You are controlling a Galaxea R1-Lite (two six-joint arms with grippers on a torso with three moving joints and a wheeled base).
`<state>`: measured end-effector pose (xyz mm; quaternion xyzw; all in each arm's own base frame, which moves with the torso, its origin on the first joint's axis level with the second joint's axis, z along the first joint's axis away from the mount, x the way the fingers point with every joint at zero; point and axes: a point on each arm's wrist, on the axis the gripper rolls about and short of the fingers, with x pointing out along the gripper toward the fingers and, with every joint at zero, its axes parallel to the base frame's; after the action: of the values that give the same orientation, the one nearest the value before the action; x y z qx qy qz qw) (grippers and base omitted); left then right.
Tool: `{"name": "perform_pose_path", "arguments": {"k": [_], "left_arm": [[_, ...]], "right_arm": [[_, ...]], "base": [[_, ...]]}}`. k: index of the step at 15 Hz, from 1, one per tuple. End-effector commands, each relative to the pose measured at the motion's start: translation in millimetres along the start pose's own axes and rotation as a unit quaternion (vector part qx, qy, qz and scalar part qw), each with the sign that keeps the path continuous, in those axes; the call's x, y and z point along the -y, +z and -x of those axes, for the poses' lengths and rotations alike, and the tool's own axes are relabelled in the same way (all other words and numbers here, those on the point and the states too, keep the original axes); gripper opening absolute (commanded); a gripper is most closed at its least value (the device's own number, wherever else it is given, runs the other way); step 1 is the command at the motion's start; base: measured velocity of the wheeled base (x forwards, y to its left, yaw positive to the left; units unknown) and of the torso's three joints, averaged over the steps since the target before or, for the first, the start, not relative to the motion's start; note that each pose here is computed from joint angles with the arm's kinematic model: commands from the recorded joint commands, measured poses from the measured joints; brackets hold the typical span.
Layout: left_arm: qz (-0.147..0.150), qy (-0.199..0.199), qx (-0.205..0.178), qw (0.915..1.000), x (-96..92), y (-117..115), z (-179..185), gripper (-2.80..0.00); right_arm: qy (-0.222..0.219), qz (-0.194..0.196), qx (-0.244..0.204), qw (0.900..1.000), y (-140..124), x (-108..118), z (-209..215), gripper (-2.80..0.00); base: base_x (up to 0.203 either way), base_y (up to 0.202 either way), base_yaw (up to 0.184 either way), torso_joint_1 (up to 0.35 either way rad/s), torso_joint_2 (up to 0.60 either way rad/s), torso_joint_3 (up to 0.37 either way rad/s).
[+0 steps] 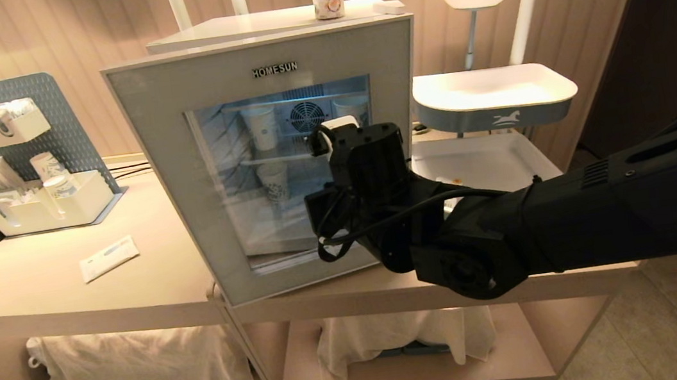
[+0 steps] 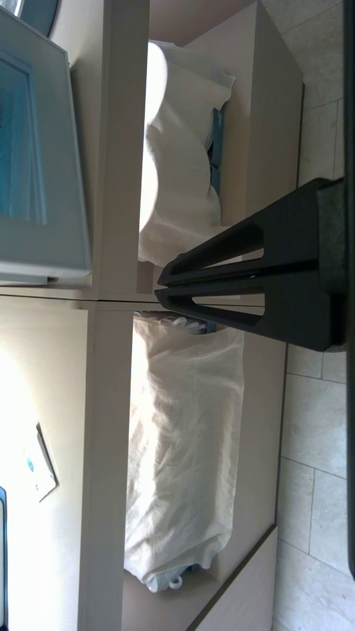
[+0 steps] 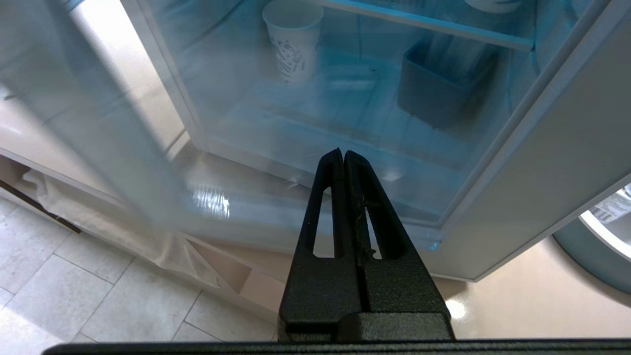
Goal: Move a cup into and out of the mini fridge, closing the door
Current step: Close the freezer door
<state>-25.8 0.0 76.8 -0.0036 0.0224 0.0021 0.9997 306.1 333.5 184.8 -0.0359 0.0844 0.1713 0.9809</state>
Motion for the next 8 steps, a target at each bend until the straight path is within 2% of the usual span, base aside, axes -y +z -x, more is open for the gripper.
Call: {"name": "perform_pose_path", "arguments": {"k": [1, 8], "left_arm": [[0.000, 0.000, -0.001, 1.0000, 0.0, 0.1, -0.1, -2.80], [0.000, 0.000, -0.001, 1.0000, 0.0, 0.1, -0.1, -2.80]], "right_arm": [[0.000, 0.005, -0.004, 1.000, -6.8, -4.3, -5.0, -2.80], [-0.007, 0.012, 0.012, 1.000, 10.0, -8.3, -12.4, -2.80]], "base": [[0.000, 0.000, 0.000, 0.000, 0.00, 0.000], [0.000, 0.000, 0.000, 0.000, 0.00, 0.000]]}}
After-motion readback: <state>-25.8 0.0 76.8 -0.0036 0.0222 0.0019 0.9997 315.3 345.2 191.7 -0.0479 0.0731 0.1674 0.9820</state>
